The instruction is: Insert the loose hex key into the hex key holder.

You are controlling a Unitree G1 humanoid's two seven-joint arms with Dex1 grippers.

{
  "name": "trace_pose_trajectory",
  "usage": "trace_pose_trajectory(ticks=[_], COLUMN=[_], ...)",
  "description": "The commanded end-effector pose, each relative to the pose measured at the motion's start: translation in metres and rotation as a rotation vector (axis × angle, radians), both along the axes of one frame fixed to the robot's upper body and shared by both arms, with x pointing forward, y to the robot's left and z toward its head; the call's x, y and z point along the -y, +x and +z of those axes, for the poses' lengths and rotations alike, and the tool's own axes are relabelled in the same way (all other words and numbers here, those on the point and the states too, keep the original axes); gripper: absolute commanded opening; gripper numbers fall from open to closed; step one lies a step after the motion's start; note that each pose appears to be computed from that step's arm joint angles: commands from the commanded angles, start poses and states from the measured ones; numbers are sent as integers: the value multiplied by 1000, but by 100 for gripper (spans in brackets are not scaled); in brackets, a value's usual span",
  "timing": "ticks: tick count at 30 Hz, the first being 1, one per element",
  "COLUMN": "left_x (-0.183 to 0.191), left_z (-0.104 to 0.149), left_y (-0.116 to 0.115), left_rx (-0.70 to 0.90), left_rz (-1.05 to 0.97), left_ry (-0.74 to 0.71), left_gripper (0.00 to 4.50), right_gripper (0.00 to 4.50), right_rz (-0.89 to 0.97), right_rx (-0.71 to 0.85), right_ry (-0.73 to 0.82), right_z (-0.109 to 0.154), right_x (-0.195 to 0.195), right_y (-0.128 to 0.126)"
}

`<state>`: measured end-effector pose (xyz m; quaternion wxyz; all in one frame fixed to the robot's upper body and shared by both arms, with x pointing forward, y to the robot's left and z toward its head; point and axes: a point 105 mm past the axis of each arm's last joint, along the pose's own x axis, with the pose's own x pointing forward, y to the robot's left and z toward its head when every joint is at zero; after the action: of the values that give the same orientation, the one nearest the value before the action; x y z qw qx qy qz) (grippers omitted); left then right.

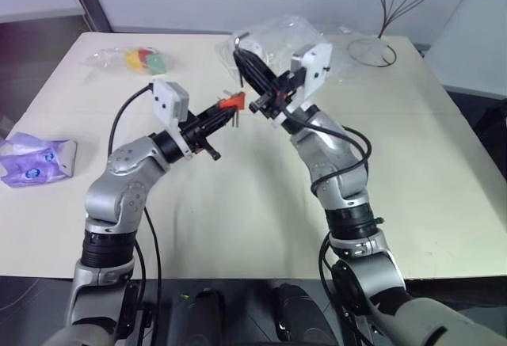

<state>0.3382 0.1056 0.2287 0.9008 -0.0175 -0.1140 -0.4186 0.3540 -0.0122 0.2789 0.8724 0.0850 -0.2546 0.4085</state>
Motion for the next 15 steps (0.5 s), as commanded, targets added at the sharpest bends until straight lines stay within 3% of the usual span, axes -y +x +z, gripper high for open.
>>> trace_pose_trajectory(ticks=[1,15], left_x=[4,5], left_z=[14,17], left_y=[-6,-8], left_rx=[60,60], left_rz=[-13,-22], left_ry=[-11,-25], left_gripper=[0,0], right_gripper=[2,2], right_rz=[19,10], right_rx=[47,36], right_ry=[20,20], right_z=[11,6], right_x=[-3,-2], right_y=[-9,-6])
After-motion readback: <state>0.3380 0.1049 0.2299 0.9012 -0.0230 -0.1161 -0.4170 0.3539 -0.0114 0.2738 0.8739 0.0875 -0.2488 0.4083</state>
